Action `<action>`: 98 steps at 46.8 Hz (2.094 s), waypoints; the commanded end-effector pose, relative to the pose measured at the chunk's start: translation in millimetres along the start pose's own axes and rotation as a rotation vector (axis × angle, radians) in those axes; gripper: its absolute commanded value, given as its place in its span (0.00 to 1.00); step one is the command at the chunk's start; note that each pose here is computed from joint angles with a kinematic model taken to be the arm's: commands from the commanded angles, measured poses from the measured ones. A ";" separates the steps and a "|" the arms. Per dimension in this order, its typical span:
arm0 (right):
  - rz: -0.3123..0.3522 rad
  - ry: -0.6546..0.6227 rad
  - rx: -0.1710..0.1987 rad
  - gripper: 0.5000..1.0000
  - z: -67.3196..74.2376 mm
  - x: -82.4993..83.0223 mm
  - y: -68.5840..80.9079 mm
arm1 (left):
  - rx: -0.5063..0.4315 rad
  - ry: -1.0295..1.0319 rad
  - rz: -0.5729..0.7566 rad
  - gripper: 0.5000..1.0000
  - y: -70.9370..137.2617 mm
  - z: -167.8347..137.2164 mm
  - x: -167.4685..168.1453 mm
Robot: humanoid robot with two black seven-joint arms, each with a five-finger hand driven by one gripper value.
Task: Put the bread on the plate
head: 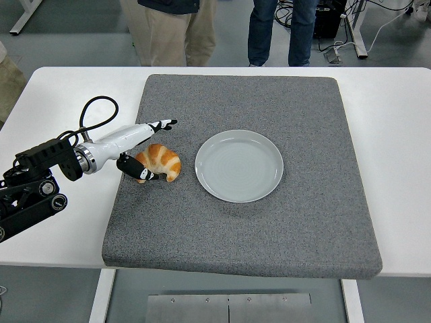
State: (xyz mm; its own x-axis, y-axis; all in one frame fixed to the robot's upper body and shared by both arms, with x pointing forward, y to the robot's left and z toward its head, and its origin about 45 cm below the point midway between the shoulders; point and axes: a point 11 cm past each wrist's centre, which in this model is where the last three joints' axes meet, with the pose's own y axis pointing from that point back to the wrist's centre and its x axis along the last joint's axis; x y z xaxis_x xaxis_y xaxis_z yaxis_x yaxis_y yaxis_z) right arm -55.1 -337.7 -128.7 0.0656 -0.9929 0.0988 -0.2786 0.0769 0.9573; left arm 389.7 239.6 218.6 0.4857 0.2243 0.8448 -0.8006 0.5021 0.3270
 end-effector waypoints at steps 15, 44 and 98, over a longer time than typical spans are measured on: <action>-0.001 -0.001 0.000 1.00 0.0 -0.4 0.0 | 0.018 0.001 0.019 0.94 -4.8 -5.4 -1.7; 0.000 0.000 0.000 1.00 0.0 0.1 0.0 | 0.023 0.007 0.024 0.64 -3.3 -12.8 -10.5; -0.001 -0.001 0.000 1.00 0.0 -0.4 0.0 | -0.051 0.015 0.049 0.00 3.2 -9.4 36.7</action>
State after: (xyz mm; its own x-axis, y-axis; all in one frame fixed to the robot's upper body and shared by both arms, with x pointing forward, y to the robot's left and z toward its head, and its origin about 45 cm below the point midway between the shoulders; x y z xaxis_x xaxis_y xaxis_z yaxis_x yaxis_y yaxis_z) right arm -55.1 -337.8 -128.7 0.0656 -0.9929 0.0991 -0.2786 0.0771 0.9573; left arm 403.8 250.4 234.9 0.4438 0.2622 0.8569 -0.8046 0.5375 0.2523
